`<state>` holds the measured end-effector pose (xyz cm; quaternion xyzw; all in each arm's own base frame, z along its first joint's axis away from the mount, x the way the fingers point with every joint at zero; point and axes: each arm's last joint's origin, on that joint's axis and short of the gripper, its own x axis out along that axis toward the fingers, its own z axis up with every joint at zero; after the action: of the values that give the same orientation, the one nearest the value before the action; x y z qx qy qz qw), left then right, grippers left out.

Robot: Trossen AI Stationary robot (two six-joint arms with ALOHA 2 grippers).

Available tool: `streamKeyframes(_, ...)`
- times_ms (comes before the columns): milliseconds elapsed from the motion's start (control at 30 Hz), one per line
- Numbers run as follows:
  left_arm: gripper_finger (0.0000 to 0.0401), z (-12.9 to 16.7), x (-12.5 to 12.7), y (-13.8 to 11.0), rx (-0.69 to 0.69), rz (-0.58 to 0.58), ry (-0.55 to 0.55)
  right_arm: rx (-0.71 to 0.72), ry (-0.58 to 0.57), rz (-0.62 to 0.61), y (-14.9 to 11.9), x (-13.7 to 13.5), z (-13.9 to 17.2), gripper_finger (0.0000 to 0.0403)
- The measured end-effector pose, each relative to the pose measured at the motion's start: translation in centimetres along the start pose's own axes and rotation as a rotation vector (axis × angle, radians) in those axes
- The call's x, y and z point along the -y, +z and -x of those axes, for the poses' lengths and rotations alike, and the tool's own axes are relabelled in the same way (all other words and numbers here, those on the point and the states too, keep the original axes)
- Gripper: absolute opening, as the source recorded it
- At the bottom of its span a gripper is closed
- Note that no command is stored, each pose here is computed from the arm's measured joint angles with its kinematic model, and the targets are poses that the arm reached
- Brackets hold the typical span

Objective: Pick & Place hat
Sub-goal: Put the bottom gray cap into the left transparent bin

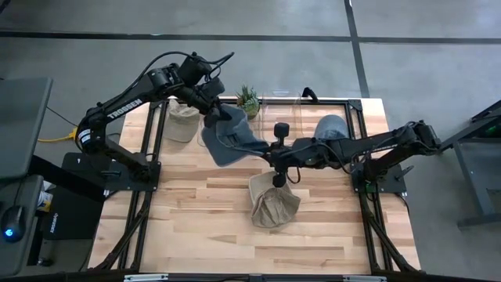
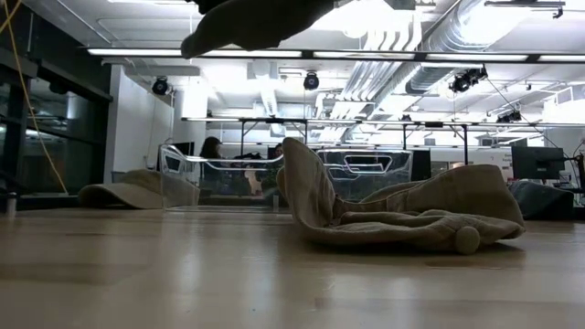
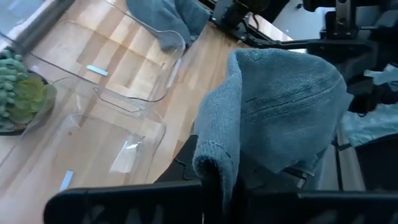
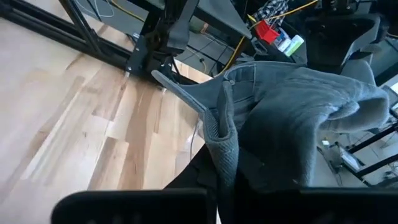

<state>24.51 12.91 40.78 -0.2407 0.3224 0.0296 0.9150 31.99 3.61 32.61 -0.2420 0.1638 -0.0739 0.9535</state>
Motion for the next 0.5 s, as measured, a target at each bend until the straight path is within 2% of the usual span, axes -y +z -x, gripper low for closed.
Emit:
streamKeyframes(233,0.0048,0.01,-0.07,0.21,0.022,-0.008,0.031,0.007,0.016,-0.077,-0.07,0.18,-0.09,0.0003)
streamKeyframes(400,0.0108,0.02,-0.06,0.54,0.055,-0.021,0.038,0.007,0.019,-0.112,-0.19,0.44,-0.20,0.0002)
streamKeyframes(500,0.0151,0.03,-0.22,0.60,0.067,-0.002,0.093,0.003,0.012,-0.118,-0.29,0.64,-0.27,0.0002)
